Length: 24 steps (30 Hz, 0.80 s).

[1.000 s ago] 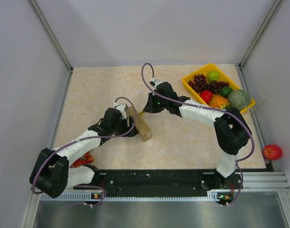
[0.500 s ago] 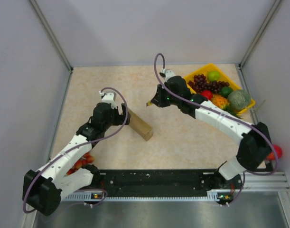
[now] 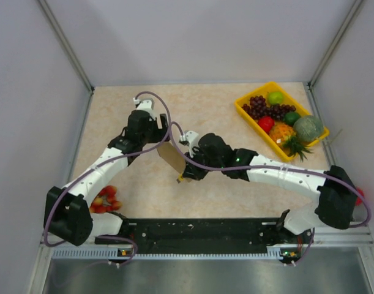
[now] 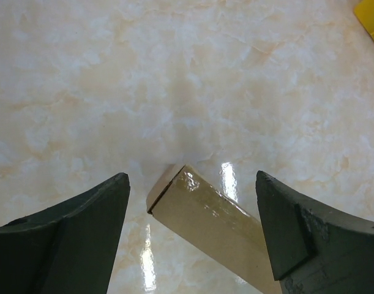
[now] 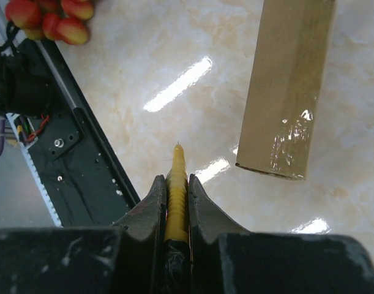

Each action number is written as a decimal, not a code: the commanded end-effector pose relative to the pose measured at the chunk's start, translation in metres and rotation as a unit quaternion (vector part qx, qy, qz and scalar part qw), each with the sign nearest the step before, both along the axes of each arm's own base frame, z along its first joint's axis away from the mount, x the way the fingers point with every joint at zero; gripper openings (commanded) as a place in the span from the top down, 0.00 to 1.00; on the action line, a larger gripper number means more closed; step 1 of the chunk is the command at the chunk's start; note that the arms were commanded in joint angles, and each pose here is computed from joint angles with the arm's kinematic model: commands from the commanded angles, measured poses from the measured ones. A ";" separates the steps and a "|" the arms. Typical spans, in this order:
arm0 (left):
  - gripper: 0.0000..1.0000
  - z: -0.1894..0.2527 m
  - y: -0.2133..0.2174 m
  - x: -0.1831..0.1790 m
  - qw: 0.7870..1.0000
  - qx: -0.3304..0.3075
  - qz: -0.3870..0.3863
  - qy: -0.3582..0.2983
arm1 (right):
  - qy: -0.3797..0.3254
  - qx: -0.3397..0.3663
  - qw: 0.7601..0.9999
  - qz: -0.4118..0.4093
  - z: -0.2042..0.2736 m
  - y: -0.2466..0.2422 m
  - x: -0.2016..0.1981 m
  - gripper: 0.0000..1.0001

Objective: Unpack the express box

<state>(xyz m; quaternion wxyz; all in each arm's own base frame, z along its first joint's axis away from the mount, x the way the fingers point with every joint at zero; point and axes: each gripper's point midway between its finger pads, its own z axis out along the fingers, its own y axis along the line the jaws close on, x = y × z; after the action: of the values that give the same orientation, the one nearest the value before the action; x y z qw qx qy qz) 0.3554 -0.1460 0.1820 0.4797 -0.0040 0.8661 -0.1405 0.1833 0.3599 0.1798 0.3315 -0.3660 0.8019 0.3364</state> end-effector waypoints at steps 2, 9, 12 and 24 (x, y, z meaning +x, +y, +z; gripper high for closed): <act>0.13 -0.005 -0.015 0.016 0.999 -0.023 -0.011 0.027 | -0.009 -0.009 0.999 -0.036 -0.014 0.014 0.017 1.00; 0.17 -0.052 -0.027 0.001 0.991 -0.012 -0.051 0.120 | -0.026 -0.052 0.993 -0.107 -0.033 -0.011 0.032 1.00; 0.19 -0.066 -0.027 -0.011 0.988 -0.010 -0.061 0.142 | -0.031 -0.060 0.989 -0.132 -0.035 -0.026 0.034 1.00; 0.25 -0.063 -0.033 -0.056 0.980 -0.050 -0.111 0.156 | -0.023 -0.059 0.968 -0.243 -0.034 -0.074 0.063 1.00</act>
<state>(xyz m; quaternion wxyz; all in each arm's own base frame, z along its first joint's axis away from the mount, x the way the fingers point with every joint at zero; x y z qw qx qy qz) 0.3167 -0.1722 0.1069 0.3220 0.0342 0.9257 -0.1955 0.2224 0.3030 0.1253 0.3605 -0.2483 0.8776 0.1954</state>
